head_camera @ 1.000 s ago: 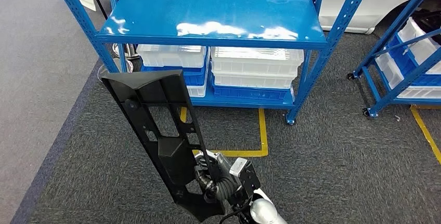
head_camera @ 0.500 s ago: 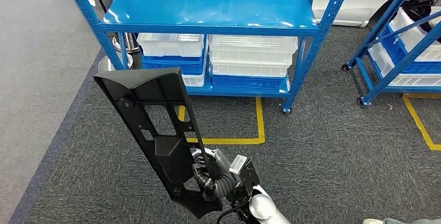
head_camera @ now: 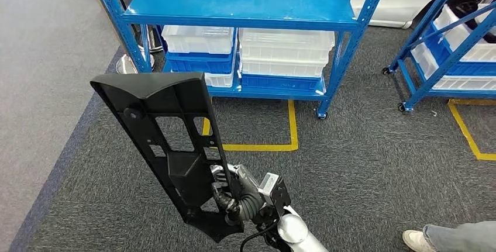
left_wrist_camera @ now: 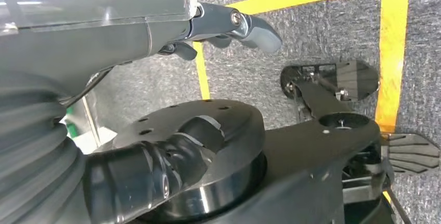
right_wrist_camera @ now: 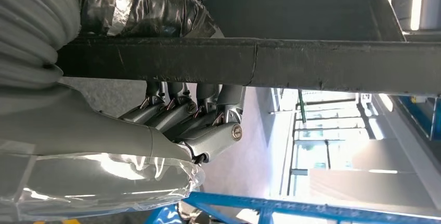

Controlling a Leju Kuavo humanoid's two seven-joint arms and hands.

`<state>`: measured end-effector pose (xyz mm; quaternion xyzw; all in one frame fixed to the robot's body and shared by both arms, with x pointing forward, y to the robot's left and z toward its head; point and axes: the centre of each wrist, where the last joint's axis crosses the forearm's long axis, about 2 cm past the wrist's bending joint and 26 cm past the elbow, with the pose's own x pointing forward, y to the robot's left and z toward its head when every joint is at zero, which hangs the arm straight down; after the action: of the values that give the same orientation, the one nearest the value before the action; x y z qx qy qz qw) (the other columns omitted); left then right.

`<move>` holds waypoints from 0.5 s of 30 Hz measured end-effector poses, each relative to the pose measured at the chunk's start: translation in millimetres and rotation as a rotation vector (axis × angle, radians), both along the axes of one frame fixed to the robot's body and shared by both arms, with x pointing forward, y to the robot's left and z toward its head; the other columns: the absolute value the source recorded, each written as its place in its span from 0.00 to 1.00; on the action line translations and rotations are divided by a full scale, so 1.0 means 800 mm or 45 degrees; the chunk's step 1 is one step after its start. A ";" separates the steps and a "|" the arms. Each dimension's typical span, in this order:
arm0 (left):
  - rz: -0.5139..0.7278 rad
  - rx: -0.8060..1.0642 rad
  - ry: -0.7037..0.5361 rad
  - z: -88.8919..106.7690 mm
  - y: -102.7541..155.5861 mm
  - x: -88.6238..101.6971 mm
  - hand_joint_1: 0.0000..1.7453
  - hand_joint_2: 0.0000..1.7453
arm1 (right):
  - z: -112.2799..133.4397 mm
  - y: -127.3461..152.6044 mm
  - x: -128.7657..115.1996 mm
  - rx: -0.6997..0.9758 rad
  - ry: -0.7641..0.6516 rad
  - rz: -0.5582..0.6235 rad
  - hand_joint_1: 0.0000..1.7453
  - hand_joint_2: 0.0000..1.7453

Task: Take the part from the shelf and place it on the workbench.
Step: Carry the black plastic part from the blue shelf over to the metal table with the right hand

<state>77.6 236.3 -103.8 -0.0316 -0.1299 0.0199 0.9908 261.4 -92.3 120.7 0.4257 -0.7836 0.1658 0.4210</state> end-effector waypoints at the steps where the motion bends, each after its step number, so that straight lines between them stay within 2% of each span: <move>1: -0.001 -0.002 -0.001 0.000 -0.001 0.001 0.00 1.00 | 0.000 0.000 0.000 0.001 -0.001 0.000 1.00 1.00; 15: -0.001 -0.003 -0.008 0.001 -0.002 0.005 0.00 1.00 | 0.008 0.001 0.004 0.012 -0.026 0.002 1.00 1.00</move>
<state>81.5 234.5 -102.9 -0.0327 -0.1329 0.0195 0.9904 264.8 -91.9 126.8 0.4266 -0.7884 0.1667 0.4108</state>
